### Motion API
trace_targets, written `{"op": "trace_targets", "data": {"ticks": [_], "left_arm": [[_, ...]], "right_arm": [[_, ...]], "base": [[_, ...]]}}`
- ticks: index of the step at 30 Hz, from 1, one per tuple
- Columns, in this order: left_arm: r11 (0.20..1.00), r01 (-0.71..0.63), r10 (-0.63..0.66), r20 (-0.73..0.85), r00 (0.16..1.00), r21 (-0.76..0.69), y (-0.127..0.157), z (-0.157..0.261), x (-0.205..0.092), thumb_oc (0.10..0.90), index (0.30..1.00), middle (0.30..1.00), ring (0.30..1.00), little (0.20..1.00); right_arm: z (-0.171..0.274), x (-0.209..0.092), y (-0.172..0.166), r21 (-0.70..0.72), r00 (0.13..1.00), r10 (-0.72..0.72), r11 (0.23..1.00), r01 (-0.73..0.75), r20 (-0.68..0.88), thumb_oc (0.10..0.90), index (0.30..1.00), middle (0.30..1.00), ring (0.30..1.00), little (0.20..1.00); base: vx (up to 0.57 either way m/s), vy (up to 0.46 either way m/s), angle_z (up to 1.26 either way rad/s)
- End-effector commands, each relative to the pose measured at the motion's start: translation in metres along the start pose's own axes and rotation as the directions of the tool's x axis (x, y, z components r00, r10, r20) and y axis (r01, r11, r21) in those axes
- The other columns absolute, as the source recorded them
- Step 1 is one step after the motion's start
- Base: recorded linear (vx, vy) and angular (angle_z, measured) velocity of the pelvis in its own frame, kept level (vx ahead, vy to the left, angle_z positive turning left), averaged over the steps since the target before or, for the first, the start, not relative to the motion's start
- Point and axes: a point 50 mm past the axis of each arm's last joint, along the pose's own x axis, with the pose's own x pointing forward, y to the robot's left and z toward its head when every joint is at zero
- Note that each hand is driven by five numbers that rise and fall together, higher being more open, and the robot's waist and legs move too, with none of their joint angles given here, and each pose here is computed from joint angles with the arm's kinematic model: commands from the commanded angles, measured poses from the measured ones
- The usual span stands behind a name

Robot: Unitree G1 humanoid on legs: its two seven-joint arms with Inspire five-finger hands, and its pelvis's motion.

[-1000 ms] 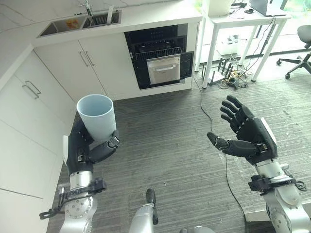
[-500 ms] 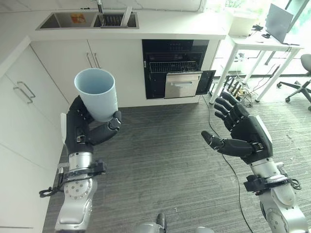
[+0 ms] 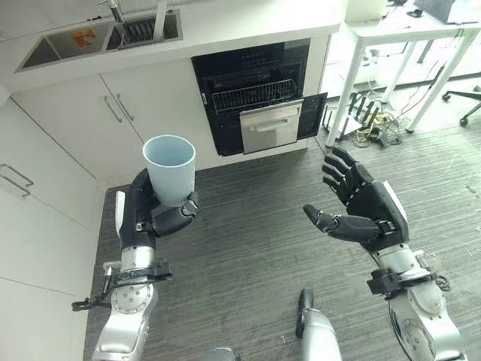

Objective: Place the dishes in the dishwasher.

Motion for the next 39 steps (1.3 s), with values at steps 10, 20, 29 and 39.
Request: {"op": "trace_targets", "data": {"ticks": [10,20,29,39], "left_arm": [[0.986,-0.115,0.156,0.410,0.899,-0.123,0.020,0.067,0.001,0.400,0.300,0.300,0.300,0.300],[0.970,-0.203,0.243,0.437,0.866,-0.136,0.030,0.064,-0.005,0.400,0.300,0.300,0.300,0.300],[0.970,-0.227,0.242,0.459,0.855,-0.089,0.031,0.067,-0.001,0.400,0.300,0.300,0.300,0.300],[0.993,-0.112,0.080,0.514,0.854,0.033,0.023,0.082,0.013,0.400,0.300,0.300,0.300,0.300]], "right_arm": [[0.043,0.010,-0.004,-0.084,0.972,0.120,0.991,-0.104,0.204,0.800,0.900,0.900,0.900,0.900],[0.034,0.010,0.004,-0.107,0.966,0.181,0.981,-0.164,0.182,0.800,0.900,0.900,0.900,0.900],[0.036,0.015,0.005,-0.091,0.970,0.168,0.984,-0.154,0.177,0.800,0.900,0.900,0.900,0.900],[0.031,0.011,0.011,-0.026,0.976,0.080,0.997,-0.076,0.201,0.800,0.900,0.900,0.900,0.900]], "base": [[0.23,-0.335,-0.31],[0.22,0.075,-0.11],[0.23,0.202,-0.02],[0.33,0.193,0.51]]}}
